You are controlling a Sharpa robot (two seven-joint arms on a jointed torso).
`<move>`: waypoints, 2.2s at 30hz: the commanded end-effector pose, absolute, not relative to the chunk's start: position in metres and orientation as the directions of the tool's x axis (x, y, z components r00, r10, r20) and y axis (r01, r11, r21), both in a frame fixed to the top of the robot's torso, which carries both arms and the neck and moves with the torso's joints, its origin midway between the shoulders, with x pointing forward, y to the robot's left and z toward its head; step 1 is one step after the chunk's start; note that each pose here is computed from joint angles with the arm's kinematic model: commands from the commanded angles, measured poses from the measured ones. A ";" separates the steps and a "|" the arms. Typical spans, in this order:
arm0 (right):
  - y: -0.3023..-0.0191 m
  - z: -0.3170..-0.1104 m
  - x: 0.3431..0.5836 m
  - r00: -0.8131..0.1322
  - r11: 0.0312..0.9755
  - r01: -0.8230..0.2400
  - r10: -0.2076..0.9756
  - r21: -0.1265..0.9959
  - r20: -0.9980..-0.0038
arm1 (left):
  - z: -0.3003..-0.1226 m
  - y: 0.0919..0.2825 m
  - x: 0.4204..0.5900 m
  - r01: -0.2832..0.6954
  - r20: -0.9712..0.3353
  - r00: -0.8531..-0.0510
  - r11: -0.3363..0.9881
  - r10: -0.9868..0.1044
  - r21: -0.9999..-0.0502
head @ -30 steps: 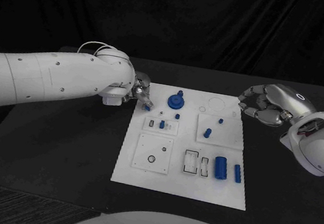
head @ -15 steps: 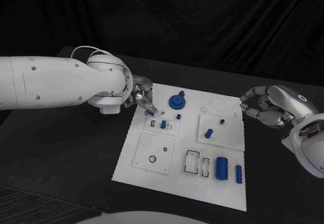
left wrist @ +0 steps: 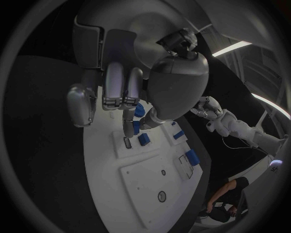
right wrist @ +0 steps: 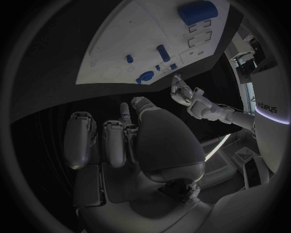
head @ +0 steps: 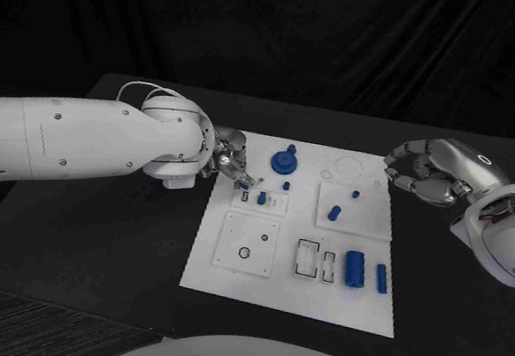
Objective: Assemble the parts on the task board
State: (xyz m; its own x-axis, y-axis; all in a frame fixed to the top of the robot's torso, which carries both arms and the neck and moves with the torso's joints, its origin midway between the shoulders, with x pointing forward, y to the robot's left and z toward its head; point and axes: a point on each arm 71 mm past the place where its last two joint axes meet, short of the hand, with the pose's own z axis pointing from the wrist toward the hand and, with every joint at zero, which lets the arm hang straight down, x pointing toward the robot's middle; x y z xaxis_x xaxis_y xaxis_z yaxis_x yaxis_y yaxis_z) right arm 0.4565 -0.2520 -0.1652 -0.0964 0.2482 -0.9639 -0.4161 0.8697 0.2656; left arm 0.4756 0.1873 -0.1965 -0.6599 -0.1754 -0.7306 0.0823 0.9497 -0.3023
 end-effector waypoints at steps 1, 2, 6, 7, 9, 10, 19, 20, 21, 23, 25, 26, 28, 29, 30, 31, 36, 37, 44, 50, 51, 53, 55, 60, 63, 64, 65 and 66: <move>-0.253 -0.167 0.456 -0.105 0.871 -0.411 0.248 0.269 -0.963 | -0.197 0.184 0.476 0.091 -0.737 -0.648 0.941 -0.192 -0.325; -0.253 -0.167 0.456 -0.104 0.871 -0.411 0.249 0.270 -0.963 | -0.197 0.184 0.476 0.091 -0.737 -0.649 0.941 -0.192 -0.325; -0.253 -0.167 0.455 -0.104 0.871 -0.411 0.249 0.270 -0.963 | -0.201 0.184 0.476 0.087 -0.732 -0.655 0.943 -0.190 -0.322; -0.253 -0.167 0.455 -0.105 0.871 -0.410 0.249 0.270 -0.963 | -0.202 0.185 0.475 0.086 -0.730 -0.657 0.943 -0.189 -0.321; -0.253 -0.167 0.455 -0.105 0.871 -0.410 0.249 0.270 -0.963 | -0.205 0.185 0.475 0.083 -0.726 -0.661 0.944 -0.187 -0.319; -0.253 -0.167 0.455 -0.105 0.871 -0.410 0.249 0.270 -0.963 | -0.206 0.185 0.475 0.082 -0.724 -0.664 0.945 -0.186 -0.318; -0.254 -0.167 0.455 -0.106 0.872 -0.409 0.249 0.270 -0.963 | -0.212 0.185 0.474 0.081 -0.714 -0.677 0.946 -0.180 -0.315; -0.254 -0.167 0.455 -0.106 0.872 -0.409 0.249 0.270 -0.963 | -0.213 0.184 0.474 0.081 -0.713 -0.678 0.946 -0.179 -0.314; -0.254 -0.167 0.455 -0.106 0.872 -0.408 0.249 0.270 -0.963 | -0.213 0.184 0.474 0.083 -0.712 -0.679 0.946 -0.177 -0.314; -0.254 -0.167 0.455 -0.106 0.872 -0.408 0.248 0.270 -0.963 | -0.213 0.183 0.474 0.086 -0.711 -0.681 0.945 -0.175 -0.315; -0.254 -0.167 0.455 -0.106 0.872 -0.408 0.248 0.270 -0.963 | -0.214 0.183 0.474 0.088 -0.709 -0.683 0.945 -0.173 -0.315; -0.254 -0.167 0.455 -0.106 0.872 -0.408 0.248 0.270 -0.963 | -0.214 0.183 0.474 0.088 -0.709 -0.684 0.945 -0.172 -0.315; -0.254 -0.167 0.455 -0.106 0.872 -0.408 0.248 0.270 -0.963 | -0.215 0.183 0.474 0.089 -0.708 -0.686 0.945 -0.171 -0.314; -0.254 -0.167 0.455 -0.106 0.872 -0.408 0.248 0.269 -0.963 | -0.215 0.183 0.474 0.089 -0.707 -0.686 0.945 -0.170 -0.314; -0.254 -0.167 0.455 -0.106 0.872 -0.408 0.248 0.269 -0.963 | -0.215 0.183 0.474 0.089 -0.707 -0.687 0.945 -0.170 -0.314; -0.254 -0.167 0.455 -0.106 0.872 -0.408 0.248 0.269 -0.963 | -0.215 0.183 0.474 0.089 -0.706 -0.688 0.946 -0.169 -0.313; -0.255 -0.167 0.455 -0.107 0.872 -0.408 0.247 0.269 -0.963 | -0.217 0.184 0.474 0.089 -0.702 -0.693 0.946 -0.165 -0.311; -0.255 -0.167 0.455 -0.107 0.872 -0.408 0.247 0.269 -0.963 | -0.217 0.184 0.474 0.089 -0.701 -0.694 0.946 -0.165 -0.311; -0.254 -0.168 0.454 -0.110 0.872 -0.408 0.247 0.270 -0.963 | -0.220 0.184 0.473 0.089 -0.695 -0.701 0.947 -0.160 -0.308; -0.255 -0.168 0.454 -0.113 0.873 -0.406 0.246 0.270 -0.963 | -0.221 0.185 0.473 0.087 -0.693 -0.703 0.948 -0.160 -0.307; -0.255 -0.168 0.454 -0.113 0.873 -0.406 0.246 0.270 -0.963 | -0.221 0.185 0.472 0.087 -0.692 -0.704 0.948 -0.160 -0.307; -0.255 -0.169 0.454 -0.114 0.873 -0.406 0.245 0.270 -0.963 | -0.221 0.185 0.472 0.086 -0.691 -0.705 0.948 -0.159 -0.306; -0.255 -0.169 0.454 -0.115 0.873 -0.405 0.245 0.270 -0.963 | -0.222 0.186 0.473 0.085 -0.691 -0.705 0.948 -0.160 -0.306; -0.255 -0.169 0.454 -0.116 0.873 -0.405 0.244 0.270 -0.963 | -0.224 0.187 0.473 0.082 -0.688 -0.708 0.949 -0.159 -0.303; -0.255 -0.169 0.454 -0.117 0.873 -0.405 0.244 0.270 -0.963 | -0.225 0.187 0.473 0.081 -0.686 -0.711 0.950 -0.157 -0.302; -0.255 -0.169 0.454 -0.117 0.873 -0.405 0.244 0.270 -0.963 | -0.225 0.187 0.473 0.081 -0.685 -0.711 0.950 -0.157 -0.302; -0.255 -0.169 0.454 -0.117 0.873 -0.405 0.244 0.270 -0.963 | -0.226 0.187 0.473 0.081 -0.685 -0.711 0.950 -0.158 -0.303; -0.255 -0.169 0.454 -0.117 0.873 -0.405 0.244 0.270 -0.963 | -0.226 0.187 0.473 0.081 -0.685 -0.711 0.949 -0.158 -0.303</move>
